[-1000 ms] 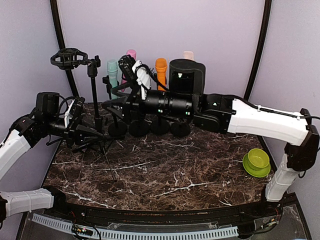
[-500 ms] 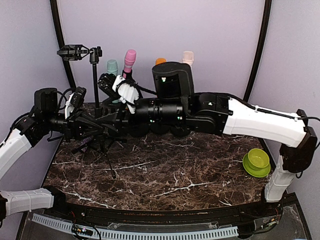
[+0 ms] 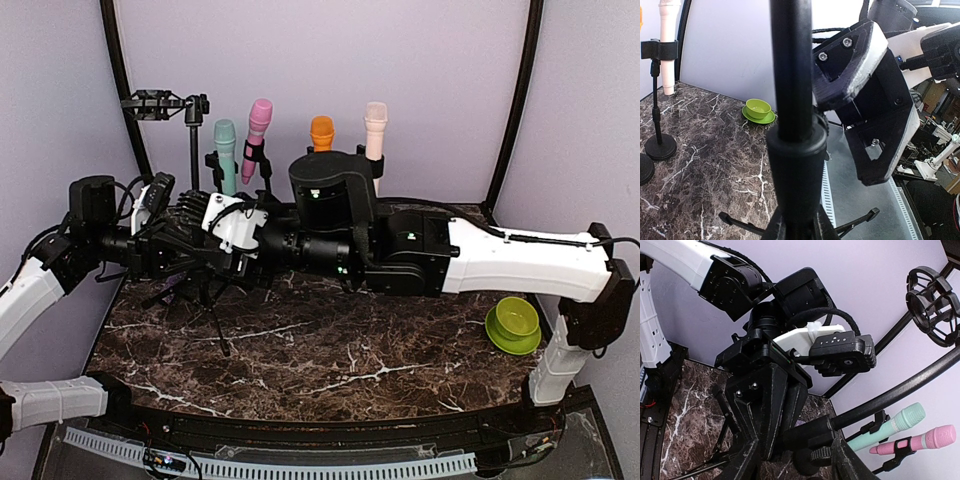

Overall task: Remove the microphone from the stand
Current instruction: Unscrew the knob on the stand of the microphone stand.

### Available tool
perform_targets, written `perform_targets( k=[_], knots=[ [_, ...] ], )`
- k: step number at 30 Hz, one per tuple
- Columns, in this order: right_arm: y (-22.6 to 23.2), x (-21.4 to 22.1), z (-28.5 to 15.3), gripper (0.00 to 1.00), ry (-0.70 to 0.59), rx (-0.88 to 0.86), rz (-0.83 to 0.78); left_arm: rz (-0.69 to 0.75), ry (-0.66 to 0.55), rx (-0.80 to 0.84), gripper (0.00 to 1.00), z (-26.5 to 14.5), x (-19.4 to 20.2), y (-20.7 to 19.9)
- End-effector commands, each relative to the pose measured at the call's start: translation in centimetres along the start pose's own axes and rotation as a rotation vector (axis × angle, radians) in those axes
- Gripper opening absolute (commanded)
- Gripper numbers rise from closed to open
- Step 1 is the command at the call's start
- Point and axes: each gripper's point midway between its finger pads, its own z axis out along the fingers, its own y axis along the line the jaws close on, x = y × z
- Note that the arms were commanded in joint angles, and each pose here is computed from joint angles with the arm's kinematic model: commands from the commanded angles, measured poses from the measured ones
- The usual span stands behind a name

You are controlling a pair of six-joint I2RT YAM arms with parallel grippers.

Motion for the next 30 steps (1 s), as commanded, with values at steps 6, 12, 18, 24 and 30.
perform_targets(
  k=[6,12,18,24,30],
  knots=[
    [-0.9,1.0,-0.3,0.44,0.068,0.083,-0.137,0.101,-0.019,0.081,0.0,-0.3,-1.3,-2.2],
    [-1.4,0.9,0.0,0.42,0.075,0.113,-0.178,0.106,-0.019,0.087,0.0,-0.3,-1.4,-2.3],
    [-1.6,0.8,0.3,0.41,0.085,0.114,-0.219,0.102,-0.013,0.09,0.0,-0.3,-1.3,-2.4],
    [-1.4,-0.2,-0.1,0.4,0.053,0.087,-0.205,0.108,-0.011,0.085,0.0,-0.3,-1.3,-2.3],
    [-1.3,-0.7,0.0,0.39,0.033,0.079,-0.193,0.116,-0.008,0.081,0.0,-0.3,-1.2,-2.2]
  ],
)
